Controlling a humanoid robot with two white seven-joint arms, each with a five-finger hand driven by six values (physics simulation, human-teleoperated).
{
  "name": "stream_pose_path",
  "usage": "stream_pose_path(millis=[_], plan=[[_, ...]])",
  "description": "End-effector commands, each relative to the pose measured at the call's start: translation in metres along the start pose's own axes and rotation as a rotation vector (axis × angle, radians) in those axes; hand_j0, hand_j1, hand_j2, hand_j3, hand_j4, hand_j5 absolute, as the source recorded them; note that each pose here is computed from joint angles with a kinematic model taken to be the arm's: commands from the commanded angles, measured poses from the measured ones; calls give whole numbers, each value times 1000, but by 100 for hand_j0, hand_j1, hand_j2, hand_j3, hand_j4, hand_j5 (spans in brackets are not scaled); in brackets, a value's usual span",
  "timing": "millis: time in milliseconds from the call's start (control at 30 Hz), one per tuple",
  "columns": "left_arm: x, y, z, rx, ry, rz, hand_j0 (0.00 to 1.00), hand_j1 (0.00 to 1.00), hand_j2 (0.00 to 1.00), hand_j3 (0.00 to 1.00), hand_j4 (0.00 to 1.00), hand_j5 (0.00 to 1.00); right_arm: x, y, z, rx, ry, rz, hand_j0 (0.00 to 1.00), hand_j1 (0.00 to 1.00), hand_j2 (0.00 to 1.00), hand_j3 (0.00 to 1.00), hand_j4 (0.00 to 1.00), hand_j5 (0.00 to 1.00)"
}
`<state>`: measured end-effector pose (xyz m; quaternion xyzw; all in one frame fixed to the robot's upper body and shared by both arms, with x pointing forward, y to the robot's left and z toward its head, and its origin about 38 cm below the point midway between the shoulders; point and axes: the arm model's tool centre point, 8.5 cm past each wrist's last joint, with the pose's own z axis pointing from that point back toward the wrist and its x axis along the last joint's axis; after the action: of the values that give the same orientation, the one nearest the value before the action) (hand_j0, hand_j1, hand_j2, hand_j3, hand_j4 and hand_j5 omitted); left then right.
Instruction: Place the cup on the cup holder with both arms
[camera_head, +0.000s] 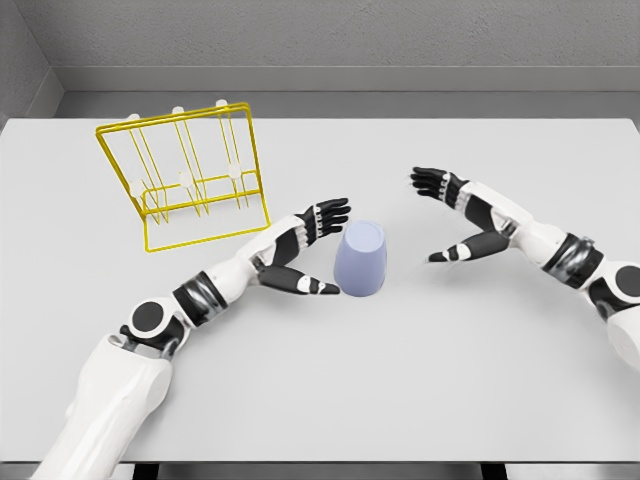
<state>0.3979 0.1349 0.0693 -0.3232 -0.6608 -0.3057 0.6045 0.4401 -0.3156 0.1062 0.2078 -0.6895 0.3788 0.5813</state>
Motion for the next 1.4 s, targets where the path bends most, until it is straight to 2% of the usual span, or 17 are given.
stream_pose_path(millis=[0, 100, 200, 267, 300, 333, 367, 400, 433, 467, 500, 533, 600, 733, 1067, 1367], plan=[[-1, -5, -3, -14, 6, -7, 100, 100, 100, 100, 100, 100, 4, -16, 18, -23, 29, 27, 100, 100, 100, 100, 100, 100], [-2, -7, -5, -16, 5, -1, 100, 100, 100, 100, 100, 100, 22, -46, 32, -53, 48, 93, 100, 100, 100, 100, 100, 100], [-1, -9, -12, -18, -1, 6, 100, 100, 100, 100, 100, 100, 24, -43, 33, -24, 57, 112, 100, 100, 100, 100, 100, 100], [-1, -7, -13, -13, -2, 7, 100, 100, 100, 100, 100, 100, 38, -53, 38, -26, 34, 161, 100, 100, 100, 100, 100, 100], [0, -6, -13, -9, -5, 8, 100, 100, 100, 100, 100, 100, 40, -55, 36, 3, 63, 216, 100, 100, 100, 100, 100, 100], [2, -5, -14, -10, -7, 4, 100, 100, 100, 100, 100, 100, 34, -52, 37, 80, 146, 324, 100, 100, 100, 100, 100, 100], [0, -4, -14, -8, -4, 6, 100, 100, 100, 100, 100, 100, 31, -54, 39, 147, 238, 464, 100, 100, 100, 100, 100, 100], [0, -4, -14, -7, -2, 8, 100, 100, 100, 100, 100, 100, 39, -69, 38, 65, 267, 609, 100, 100, 100, 100, 100, 100], [-1, -4, -16, -7, -2, 11, 100, 100, 100, 100, 100, 100, 47, -79, 38, 23, 281, 726, 100, 100, 100, 100, 100, 100], [-1, -2, -17, -7, 3, 10, 100, 100, 100, 100, 100, 100, 58, -86, 35, 14, 289, 831, 100, 100, 100, 100, 100, 100], [-3, -2, -18, -7, 5, 12, 100, 100, 100, 100, 100, 100, 77, -94, 32, -25, 268, 950, 100, 100, 100, 100, 100, 100], [-3, -4, -18, -10, 6, 14, 100, 100, 100, 100, 100, 100, 90, -105, 36, -88, 256, 1021, 100, 100, 100, 100, 100, 100], [-2, -9, -23, -17, -5, 21, 100, 100, 100, 100, 100, 100, 89, -105, 39, -101, 254, 1015, 100, 100, 100, 100, 100, 100], [-2, -11, -25, -20, -11, 25, 100, 100, 100, 100, 100, 100, 81, -101, 39, -79, 269, 1001, 100, 100, 100, 100, 100, 100], [-2, -15, -28, -24, -18, 32, 100, 100, 100, 100, 100, 100, 83, -103, 37, -96, 260, 999, 100, 100, 100, 100, 100, 100], [-2, -19, -33, -30, -16, 22, 100, 100, 100, 100, 100, 100, 79, -98, 28, -88, 246, 985, 100, 100, 100, 100, 100, 100]])
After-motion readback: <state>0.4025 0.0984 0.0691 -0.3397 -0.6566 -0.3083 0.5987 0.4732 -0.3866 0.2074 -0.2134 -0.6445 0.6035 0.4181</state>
